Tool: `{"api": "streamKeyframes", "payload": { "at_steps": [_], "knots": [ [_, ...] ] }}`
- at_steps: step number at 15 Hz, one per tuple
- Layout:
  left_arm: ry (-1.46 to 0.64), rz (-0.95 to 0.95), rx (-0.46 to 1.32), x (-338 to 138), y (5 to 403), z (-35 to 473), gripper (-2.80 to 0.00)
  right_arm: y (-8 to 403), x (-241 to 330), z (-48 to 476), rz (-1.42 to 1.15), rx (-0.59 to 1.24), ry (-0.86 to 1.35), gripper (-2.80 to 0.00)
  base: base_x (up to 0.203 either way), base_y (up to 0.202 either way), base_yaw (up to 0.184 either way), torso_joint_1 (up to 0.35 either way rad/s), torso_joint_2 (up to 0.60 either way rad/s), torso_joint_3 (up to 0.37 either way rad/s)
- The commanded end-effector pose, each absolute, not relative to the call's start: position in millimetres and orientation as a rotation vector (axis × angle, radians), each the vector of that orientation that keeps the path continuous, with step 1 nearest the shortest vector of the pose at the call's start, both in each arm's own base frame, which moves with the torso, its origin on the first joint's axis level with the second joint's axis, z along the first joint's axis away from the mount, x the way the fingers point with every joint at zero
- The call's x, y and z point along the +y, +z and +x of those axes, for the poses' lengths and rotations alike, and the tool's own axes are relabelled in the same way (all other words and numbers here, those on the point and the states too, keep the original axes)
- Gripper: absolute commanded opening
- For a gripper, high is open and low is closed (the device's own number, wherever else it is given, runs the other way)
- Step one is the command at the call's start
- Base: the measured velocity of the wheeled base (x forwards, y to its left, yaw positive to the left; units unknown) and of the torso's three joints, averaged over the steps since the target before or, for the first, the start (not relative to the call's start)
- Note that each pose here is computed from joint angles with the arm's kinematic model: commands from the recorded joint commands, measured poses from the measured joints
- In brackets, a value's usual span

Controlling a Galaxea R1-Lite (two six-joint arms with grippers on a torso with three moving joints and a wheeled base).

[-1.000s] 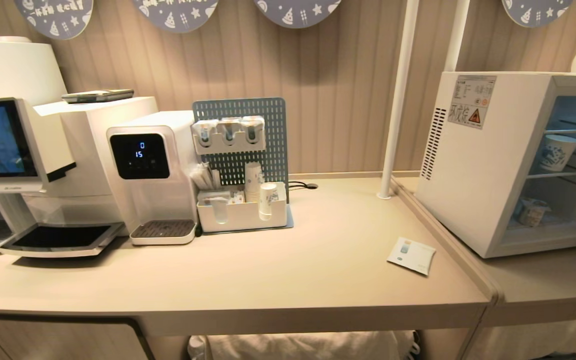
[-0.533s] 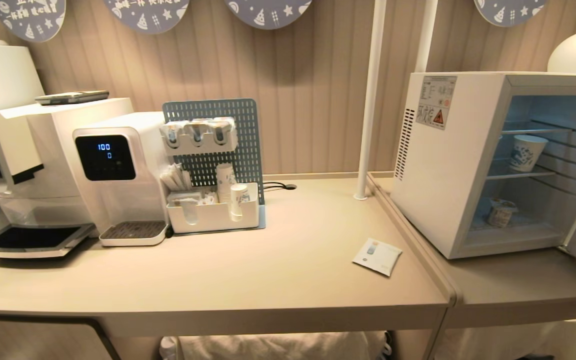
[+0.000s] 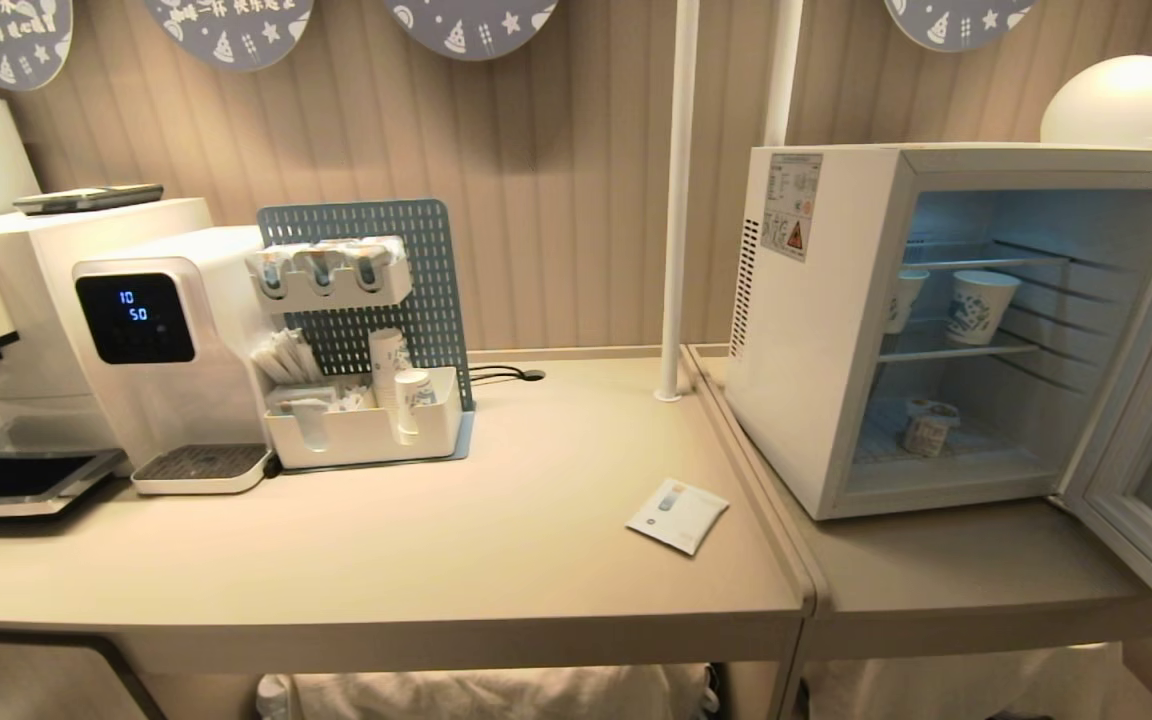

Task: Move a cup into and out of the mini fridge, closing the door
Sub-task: Put the yoghurt in the freezer

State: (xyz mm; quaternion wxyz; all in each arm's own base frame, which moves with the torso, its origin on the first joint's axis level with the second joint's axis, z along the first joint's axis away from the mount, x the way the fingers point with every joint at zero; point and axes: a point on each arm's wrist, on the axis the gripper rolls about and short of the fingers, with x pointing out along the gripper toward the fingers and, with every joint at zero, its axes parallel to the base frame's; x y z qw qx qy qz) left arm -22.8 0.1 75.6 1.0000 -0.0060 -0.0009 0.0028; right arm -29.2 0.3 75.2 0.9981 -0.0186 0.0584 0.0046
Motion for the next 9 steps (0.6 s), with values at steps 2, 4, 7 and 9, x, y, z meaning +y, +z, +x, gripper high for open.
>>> {"api": "streamKeyframes", "payload": {
  "at_steps": [2, 4, 7, 9],
  "knots": [
    [0.006, -0.012, 0.001, 0.1, 74.8, -22.6, -2.8, 75.1, 0.3, -29.3, -0.038, 0.118, 0.01, -2.8, 0.0, -0.162, 0.003, 0.002, 0.0, 0.001],
    [0.006, -0.012, 0.001, 0.1, 74.8, -22.6, -2.8, 75.1, 0.3, -29.3, -0.038, 0.118, 0.01, -2.8, 0.0, -0.026, 0.0, 0.0, 0.0, 0.005],
    [0.006, -0.012, 0.001, 0.1, 74.8, -22.6, -2.8, 75.1, 0.3, -29.3, -0.038, 0.118, 0.01, -2.8, 0.0, 0.0, 0.0, 0.0, 0.0, 0.0],
    [0.006, -0.012, 0.001, 0.1, 74.9, -22.6, -2.8, 75.1, 0.3, -29.3, -0.038, 0.118, 0.01, -2.8, 0.0, 0.0, 0.0, 0.0, 0.0, 0.0]
  ]
}}
